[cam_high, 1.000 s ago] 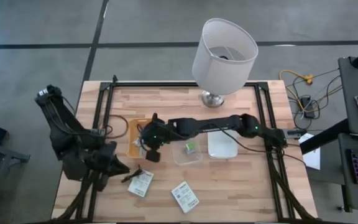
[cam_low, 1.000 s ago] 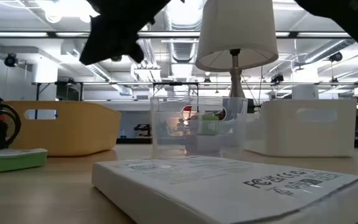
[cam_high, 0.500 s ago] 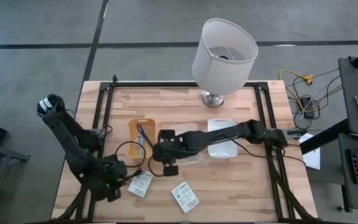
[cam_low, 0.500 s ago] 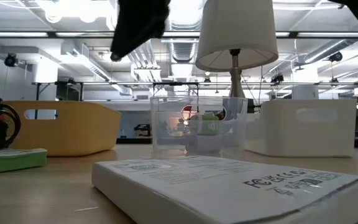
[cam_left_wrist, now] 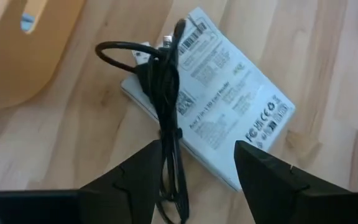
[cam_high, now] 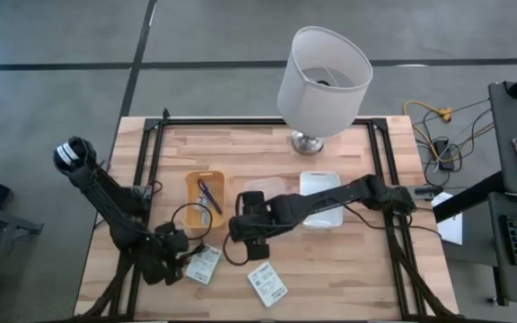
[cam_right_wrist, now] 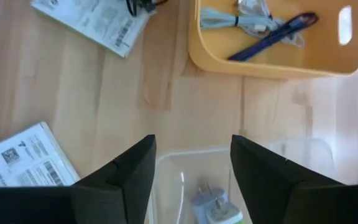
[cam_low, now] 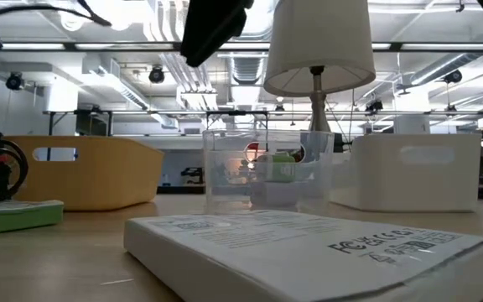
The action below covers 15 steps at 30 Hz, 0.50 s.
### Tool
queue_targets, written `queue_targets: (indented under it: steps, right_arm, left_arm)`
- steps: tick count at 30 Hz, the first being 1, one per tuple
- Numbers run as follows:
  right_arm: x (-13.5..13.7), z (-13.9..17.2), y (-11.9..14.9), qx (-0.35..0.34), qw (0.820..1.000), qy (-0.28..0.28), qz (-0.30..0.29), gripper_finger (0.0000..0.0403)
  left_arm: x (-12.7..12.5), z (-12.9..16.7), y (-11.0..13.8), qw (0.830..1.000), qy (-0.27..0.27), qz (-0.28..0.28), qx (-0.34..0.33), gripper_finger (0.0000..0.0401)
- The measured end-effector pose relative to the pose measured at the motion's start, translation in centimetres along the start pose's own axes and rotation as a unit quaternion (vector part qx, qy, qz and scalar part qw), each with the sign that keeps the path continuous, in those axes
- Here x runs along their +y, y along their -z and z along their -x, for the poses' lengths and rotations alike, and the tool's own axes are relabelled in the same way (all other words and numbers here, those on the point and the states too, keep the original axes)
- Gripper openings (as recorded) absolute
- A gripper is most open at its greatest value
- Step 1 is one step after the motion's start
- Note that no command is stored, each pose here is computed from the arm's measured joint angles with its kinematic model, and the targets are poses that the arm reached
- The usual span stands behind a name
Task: Pick and place items into bin
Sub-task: Put the black charger cable into the orange bin
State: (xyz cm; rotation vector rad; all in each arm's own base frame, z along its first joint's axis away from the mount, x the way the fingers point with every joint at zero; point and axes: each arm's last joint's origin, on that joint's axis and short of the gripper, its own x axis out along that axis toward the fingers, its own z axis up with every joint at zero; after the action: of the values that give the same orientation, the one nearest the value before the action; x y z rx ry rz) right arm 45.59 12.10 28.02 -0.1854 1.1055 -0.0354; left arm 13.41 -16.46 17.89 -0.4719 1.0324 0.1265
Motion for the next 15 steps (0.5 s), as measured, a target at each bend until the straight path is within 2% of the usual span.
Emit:
queue_targets:
  steps: [4, 11, 15]
  right_arm:
    - [0.7, 0.2, 0.2, 0.003, 1.000, 0.001, -0.008, 0.0196]
    - [0.9, 0.2, 0.3, 0.005, 1.000, 0.018, -0.024, 0.0196]
    - [0.8, 0.2, 0.4, 0.005, 0.999, 0.029, -0.023, 0.0195]
  left_arm:
    - [1.2, -0.5, 0.3, 1.000, -0.001, 0.002, -0.005, 0.0186]
    - [1.4, -0.8, 0.2, 1.000, 0.018, -0.012, -0.017, 0.0186]
    - [1.6, -1.5, 0.2, 1.000, 0.001, -0.010, -0.017, 0.0186]
